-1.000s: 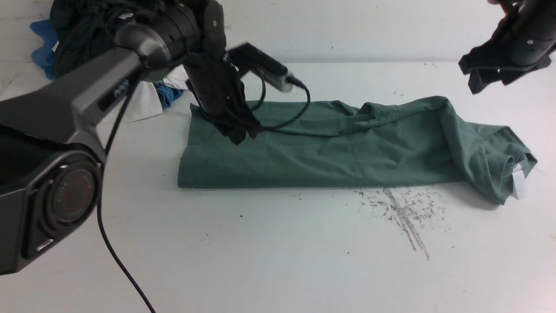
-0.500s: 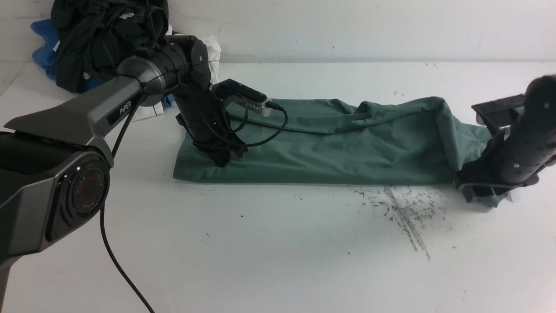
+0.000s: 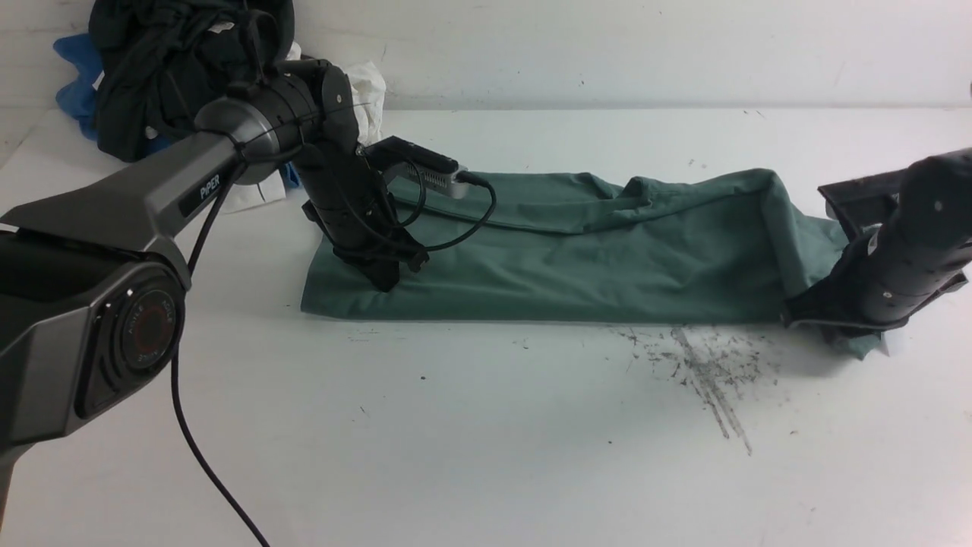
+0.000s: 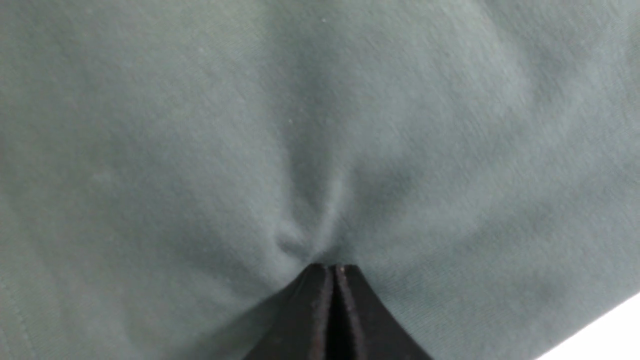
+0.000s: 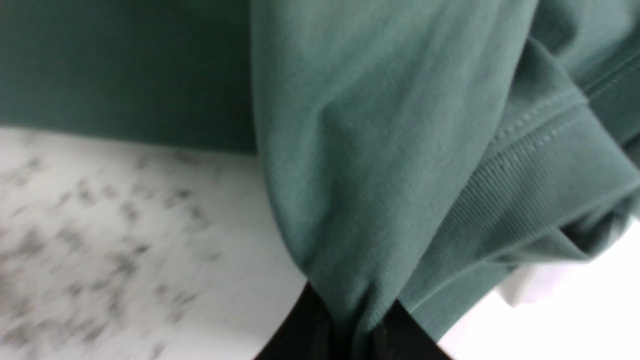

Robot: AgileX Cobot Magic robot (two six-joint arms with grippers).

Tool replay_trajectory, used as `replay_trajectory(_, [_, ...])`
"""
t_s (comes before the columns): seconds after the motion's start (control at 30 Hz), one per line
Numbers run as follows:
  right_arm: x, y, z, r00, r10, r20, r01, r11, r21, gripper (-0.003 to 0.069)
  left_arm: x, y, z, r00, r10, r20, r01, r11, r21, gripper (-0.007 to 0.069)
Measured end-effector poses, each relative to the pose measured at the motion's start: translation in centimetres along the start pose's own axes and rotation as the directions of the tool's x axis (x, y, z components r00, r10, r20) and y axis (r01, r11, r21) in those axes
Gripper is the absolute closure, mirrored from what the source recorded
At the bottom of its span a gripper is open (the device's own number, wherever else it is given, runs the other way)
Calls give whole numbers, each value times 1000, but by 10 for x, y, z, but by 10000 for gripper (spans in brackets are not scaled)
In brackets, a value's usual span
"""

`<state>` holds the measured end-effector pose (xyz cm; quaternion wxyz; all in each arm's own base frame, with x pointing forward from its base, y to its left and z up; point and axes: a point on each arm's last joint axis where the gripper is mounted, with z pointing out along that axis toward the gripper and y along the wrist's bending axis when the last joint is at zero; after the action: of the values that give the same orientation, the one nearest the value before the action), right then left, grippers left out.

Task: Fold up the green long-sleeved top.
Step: Use both arms to drag the lower edge of the fabric forward and fold it over the upper edge

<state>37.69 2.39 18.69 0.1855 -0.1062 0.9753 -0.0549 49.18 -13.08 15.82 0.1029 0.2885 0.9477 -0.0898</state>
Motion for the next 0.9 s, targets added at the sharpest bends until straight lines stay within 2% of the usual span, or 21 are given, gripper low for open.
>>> replay_trajectory(0.23, [9, 15, -115, 992, -43, 120, 47, 998, -33, 640, 20, 16, -3, 997, -66, -29, 67, 998, 19, 633])
replay_trajectory(0.3, [13, 14, -129, 990, -42, 135, 48, 998, -43, 640, 26, 16, -6, 997, -72, -38, 72, 997, 16, 633])
replay_trajectory(0.4, [30, 9, -171, 982, -50, 184, 61, 997, -55, 640, 54, 6, -6, 990, -87, -110, 91, 996, 25, 633])
replay_trajectory(0.47, [35, 5, -180, 980, -49, 193, 60, 997, -52, 640, 71, -2, -11, 985, -95, -147, 101, 994, 36, 633])
replay_trajectory(0.57, [38, -6, -181, 983, -26, 184, 34, 998, -43, 640, 102, -16, -15, 971, -106, -216, 121, 991, 55, 633])
replay_trajectory(0.73, [34, -23, -164, 987, 35, 158, -27, 998, -52, 640, 141, -34, -27, 963, -119, -242, 135, 989, 52, 633])
replay_trajectory(0.87, [28, -42, -127, 990, 97, 98, -89, 993, -77, 640, 162, -44, -36, 961, -118, -252, 132, 991, 40, 633])
replay_trajectory(0.9, [26, -49, -104, 991, 122, 55, -117, 989, -85, 640, 167, -45, -37, 960, -115, -255, 127, 991, 34, 633])
